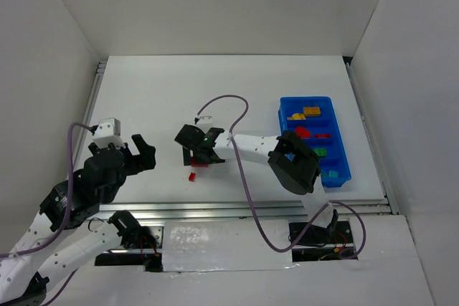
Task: Sort the legos into containers by color
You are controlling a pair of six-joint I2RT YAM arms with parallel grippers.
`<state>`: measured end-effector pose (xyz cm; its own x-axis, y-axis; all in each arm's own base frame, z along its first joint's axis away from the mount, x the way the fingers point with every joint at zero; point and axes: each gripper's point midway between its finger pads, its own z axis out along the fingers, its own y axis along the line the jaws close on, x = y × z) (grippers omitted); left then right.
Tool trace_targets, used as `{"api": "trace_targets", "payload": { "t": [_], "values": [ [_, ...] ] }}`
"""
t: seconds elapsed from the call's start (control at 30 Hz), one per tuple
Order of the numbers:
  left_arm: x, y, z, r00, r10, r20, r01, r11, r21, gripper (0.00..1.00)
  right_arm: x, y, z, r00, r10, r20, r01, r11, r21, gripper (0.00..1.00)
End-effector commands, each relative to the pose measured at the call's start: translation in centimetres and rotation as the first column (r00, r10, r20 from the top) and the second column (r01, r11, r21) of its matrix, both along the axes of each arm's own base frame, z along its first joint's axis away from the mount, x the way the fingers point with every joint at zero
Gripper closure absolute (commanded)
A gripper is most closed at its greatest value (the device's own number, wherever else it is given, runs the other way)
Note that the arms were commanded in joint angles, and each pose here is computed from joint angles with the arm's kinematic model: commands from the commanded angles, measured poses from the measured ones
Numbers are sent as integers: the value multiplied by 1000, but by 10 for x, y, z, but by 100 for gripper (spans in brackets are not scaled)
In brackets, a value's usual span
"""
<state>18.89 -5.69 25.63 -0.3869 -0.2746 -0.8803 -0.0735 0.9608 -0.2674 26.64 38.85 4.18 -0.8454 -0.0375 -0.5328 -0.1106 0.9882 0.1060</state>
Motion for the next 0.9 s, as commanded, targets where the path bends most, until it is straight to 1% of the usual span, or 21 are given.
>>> {"api": "trace_targets", "payload": {
  "t": [0.0, 0.3, 0.37, 0.57, 0.67, 0.73, 0.77, 0.87],
  "values": [
    [3, -2, 9, 999, -11, 37, 11, 1000, -5, 1, 8, 22, 12, 1000, -3, 27, 2, 998, 66, 0],
    [3, -3, 9, 999, -19, 39, 19, 1000, -7, 0, 6, 31, -3, 1000, 12, -3, -12, 998, 65, 1],
    [3, -3, 8, 999, -20, 38, 21, 1000, -7, 1, 6, 31, 0, 1000, 9, 4, -9, 997, 73, 1],
    [4, -6, 8, 999, -33, 34, 33, 999, -3, 1, 9, 34, 30, 998, -3, 63, -4, 993, 115, 1],
    [5, -7, 7, 999, -36, 30, 36, 999, 1, 1, 12, 38, 34, 997, 4, 72, -13, 992, 124, 1],
    [5, -7, 7, 999, -39, 30, 39, 999, 3, 0, 14, 44, 38, 996, 31, 84, -42, 991, 125, 1],
    [5, -7, 7, 999, -39, 31, 39, 999, 2, 0, 15, 45, 33, 994, 62, 85, -71, 992, 103, 2],
    [5, -8, 6, 999, -43, 31, 43, 999, 0, 0, 18, 49, 29, 993, 87, 83, -93, 993, 77, 5]
  ]
}}
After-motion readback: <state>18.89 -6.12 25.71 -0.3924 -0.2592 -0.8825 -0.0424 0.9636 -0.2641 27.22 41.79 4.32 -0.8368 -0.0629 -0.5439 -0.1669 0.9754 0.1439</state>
